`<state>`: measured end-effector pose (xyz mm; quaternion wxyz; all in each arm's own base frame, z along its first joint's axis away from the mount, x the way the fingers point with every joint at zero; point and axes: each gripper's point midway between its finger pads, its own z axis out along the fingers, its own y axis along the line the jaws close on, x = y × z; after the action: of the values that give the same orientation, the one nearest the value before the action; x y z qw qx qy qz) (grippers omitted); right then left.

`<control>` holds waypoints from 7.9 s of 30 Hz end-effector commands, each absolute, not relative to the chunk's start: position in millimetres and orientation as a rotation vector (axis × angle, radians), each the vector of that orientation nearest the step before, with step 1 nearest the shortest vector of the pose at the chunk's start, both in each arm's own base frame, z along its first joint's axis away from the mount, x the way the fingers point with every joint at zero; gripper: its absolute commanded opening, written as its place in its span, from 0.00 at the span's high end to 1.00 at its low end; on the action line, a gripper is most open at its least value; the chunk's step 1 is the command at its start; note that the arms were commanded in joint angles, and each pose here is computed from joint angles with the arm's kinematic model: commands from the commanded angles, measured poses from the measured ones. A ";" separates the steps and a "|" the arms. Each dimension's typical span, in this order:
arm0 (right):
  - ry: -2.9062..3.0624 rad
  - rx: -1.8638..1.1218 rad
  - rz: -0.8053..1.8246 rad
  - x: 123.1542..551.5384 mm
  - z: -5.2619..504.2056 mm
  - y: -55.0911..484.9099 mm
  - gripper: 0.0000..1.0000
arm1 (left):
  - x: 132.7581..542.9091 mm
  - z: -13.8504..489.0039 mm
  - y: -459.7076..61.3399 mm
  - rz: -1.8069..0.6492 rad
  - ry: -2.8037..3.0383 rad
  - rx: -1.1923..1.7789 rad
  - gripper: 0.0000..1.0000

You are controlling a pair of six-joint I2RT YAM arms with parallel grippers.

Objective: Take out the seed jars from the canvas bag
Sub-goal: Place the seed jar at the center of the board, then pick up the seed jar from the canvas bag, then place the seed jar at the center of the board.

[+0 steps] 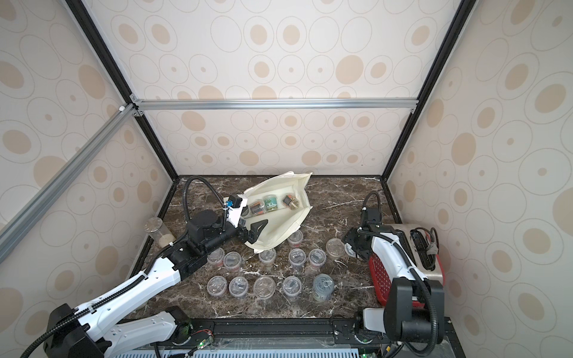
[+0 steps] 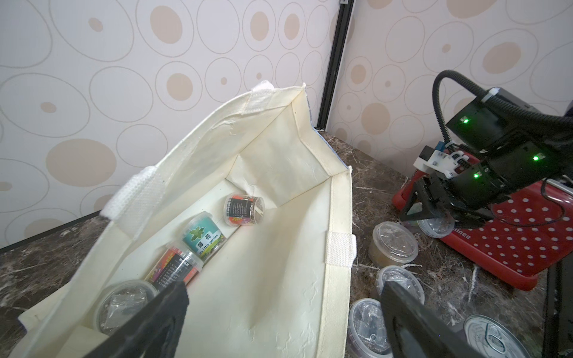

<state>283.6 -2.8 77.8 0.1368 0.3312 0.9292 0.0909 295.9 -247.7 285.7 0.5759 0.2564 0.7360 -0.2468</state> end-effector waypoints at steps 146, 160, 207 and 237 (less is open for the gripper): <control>2.230 -0.935 0.204 486.3 97.9 397.1 0.01 | 315.1 203.3 -149.6 -0.287 1.982 -0.016 0.76; 2.321 -0.959 0.197 485.5 80.7 400.2 0.10 | 296.1 186.8 -154.7 -0.395 2.004 0.017 0.87; 2.127 -0.862 0.415 454.2 168.5 393.2 0.30 | 306.4 241.4 -156.6 -0.367 1.958 0.044 0.82; 1.454 -1.393 -0.035 279.5 284.9 336.7 0.33 | 383.5 303.3 -168.1 -0.585 2.153 0.207 0.11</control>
<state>280.2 351.8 294.1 0.5420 -0.5448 0.6361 0.0692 397.4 -163.1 284.7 0.4370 0.0569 0.8741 -0.2043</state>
